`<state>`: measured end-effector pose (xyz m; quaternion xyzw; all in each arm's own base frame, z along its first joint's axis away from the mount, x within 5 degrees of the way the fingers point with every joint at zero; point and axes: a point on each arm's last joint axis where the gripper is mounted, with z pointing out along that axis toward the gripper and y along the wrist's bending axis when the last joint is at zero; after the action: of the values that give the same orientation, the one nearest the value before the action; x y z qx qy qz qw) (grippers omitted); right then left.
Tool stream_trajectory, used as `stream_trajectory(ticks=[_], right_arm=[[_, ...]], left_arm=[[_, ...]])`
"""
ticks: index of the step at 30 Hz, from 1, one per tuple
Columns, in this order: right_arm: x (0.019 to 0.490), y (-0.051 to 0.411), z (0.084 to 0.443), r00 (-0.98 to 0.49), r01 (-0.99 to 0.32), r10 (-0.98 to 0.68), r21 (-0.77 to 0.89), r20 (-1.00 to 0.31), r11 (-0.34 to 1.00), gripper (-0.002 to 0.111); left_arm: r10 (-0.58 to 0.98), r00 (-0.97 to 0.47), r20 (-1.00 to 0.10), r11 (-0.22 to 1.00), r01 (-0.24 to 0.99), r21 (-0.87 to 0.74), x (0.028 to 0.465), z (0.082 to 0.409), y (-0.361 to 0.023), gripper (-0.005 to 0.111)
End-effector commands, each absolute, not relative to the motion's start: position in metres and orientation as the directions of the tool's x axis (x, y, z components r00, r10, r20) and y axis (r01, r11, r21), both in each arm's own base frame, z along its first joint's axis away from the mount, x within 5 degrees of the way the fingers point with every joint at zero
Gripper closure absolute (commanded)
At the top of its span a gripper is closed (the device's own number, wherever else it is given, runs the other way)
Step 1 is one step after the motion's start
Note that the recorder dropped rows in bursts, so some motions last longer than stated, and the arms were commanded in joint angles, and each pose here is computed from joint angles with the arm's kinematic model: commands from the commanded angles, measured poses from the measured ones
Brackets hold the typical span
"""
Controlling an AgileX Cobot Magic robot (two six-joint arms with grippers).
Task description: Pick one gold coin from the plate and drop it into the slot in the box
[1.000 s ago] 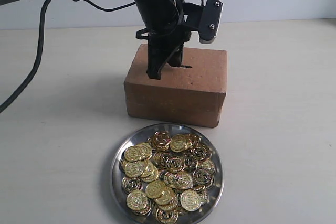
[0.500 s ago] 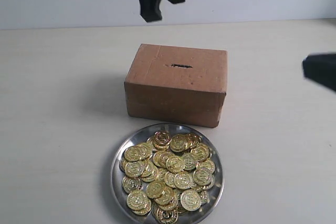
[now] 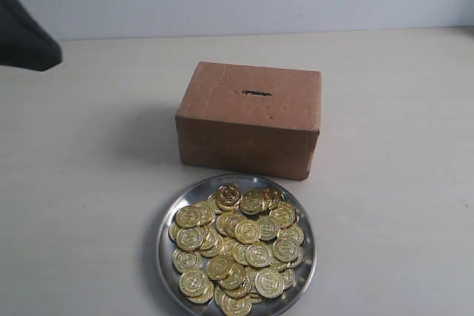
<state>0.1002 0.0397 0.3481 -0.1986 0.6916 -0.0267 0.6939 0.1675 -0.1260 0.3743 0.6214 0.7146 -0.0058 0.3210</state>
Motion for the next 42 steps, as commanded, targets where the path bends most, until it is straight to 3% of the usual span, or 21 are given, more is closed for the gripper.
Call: stream_trajectory(ticks=[1, 4, 9, 13, 19, 23, 29, 42], right_arm=[[0.094, 0.036, 0.403, 0.320, -0.154, -0.236, -0.296, -0.918, 0.943, 0.108], [0.101, 0.048, 0.422, 0.312, -0.186, -0.208, -0.274, -0.927, 0.943, 0.108], [0.133, 0.111, 0.373, -0.022, -0.400, -0.298, -0.265, -0.954, 0.878, 0.108], [0.142, 0.134, 0.341, -0.098, -0.476, -0.327, -0.244, -0.940, 0.845, 0.108], [0.141, 0.123, 0.300, -0.171, -0.409, -0.251, -0.163, -0.953, 0.898, 0.108], [0.126, 0.108, 0.282, -0.132, -0.441, -0.153, -0.080, -0.979, 0.894, 0.108], [0.109, 0.086, 0.250, -0.205, -0.452, -0.092, 0.011, -0.974, 0.892, 0.108], [0.093, 0.058, 0.224, -0.244, -0.395, 0.065, 0.160, -0.968, 0.905, 0.108]], left_arm=[[0.821, 0.021, -0.570, 0.345, 0.777, 0.526, 0.128, 0.348, -0.086, 0.107], [0.815, -0.033, -0.578, 0.385, 0.777, 0.498, 0.115, 0.320, -0.074, 0.107], [0.548, -0.327, -0.770, 0.701, 0.682, 0.209, 0.104, 0.273, -0.068, 0.107], [0.344, -0.398, -0.850, 0.800, 0.599, 0.043, 0.099, 0.251, -0.066, 0.107], [0.122, -0.354, -0.927, 0.846, 0.525, -0.089, 0.088, 0.226, -0.058, 0.107], [0.027, -0.362, -0.932, 0.855, 0.491, -0.167, 0.080, 0.209, -0.052, 0.107], [-0.099, -0.320, -0.942, 0.872, 0.429, -0.237, 0.075, 0.191, -0.043, 0.107], [-0.106, -0.342, -0.934, 0.866, 0.430, -0.255, 0.074, 0.189, -0.043, 0.107]])
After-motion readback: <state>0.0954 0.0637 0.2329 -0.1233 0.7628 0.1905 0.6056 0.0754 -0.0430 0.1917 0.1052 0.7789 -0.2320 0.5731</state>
